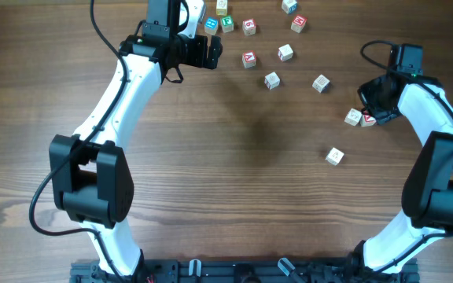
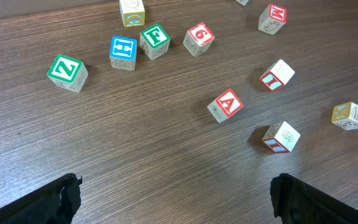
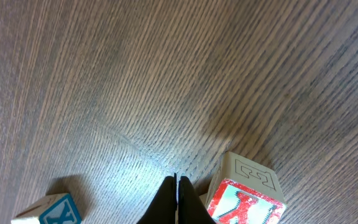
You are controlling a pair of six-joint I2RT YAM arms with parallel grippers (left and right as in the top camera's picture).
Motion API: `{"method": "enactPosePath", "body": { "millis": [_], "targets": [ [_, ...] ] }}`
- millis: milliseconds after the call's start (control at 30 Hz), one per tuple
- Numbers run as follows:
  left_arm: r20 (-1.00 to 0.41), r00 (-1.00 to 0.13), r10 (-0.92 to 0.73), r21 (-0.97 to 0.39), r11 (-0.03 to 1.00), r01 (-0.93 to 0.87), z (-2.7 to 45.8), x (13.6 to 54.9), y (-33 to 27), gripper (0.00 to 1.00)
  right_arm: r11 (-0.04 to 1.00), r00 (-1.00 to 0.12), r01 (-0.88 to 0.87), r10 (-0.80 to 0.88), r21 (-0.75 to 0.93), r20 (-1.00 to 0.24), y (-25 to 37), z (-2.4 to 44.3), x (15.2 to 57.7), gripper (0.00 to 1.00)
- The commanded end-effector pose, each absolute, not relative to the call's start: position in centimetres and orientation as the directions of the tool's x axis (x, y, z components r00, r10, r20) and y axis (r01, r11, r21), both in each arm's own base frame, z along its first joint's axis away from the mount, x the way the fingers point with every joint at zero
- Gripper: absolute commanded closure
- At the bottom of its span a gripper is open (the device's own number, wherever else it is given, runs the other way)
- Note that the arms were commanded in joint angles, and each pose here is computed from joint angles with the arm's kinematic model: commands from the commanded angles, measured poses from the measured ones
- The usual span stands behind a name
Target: Form a circle
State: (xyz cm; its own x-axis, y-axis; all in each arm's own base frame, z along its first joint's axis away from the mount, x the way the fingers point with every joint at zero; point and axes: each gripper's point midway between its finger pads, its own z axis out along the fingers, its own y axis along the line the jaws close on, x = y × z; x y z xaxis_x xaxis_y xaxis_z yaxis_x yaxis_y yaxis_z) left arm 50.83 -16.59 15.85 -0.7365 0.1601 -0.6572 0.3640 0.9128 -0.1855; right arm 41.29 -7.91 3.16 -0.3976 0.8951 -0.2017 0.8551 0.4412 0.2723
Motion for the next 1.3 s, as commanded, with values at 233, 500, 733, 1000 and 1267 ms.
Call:
{"method": "enactPosePath", "body": {
  "millis": [233, 500, 733, 1000, 1267],
  "targets": [
    [-0.646, -0.746, 0.163, -0.193, 0.91, 0.366, 15.2, 50.7, -16.9, 0.0, 0.432, -0.395, 0.861, 0.9, 0.268, -0.184, -7.7, 2.4, 41.3, 0.96],
    [-0.646, -0.746, 0.163, -0.192, 0.91, 0.366, 15.2, 50.7, -16.9, 0.0, 0.44, -0.402, 0.858, 0.897, 0.266, -0.186, -7.7, 2.4, 41.3, 0.96],
    [-0.646, -0.746, 0.163, -0.192, 0.91, 0.366, 15.2, 50.7, -16.9, 0.0, 0.458, -0.418, 0.852, 0.887, 0.254, -0.195, -7.8, 2.3, 41.2, 0.96],
    [-0.646, -0.746, 0.163, -0.193, 0.91, 0.366, 15.2, 50.7, -16.9, 0.0, 0.457, -0.422, 0.857, 0.888, 0.238, -0.182, -7.7, 2.2, 40.7, 0.96],
    [-0.646, -0.746, 0.163, -0.193, 0.91, 0.366, 15.2, 50.7, -16.9, 0.0, 0.456, -0.426, 0.862, 0.889, 0.222, -0.17, -7.7, 2.0, 40.2, 0.96]
  ]
}}
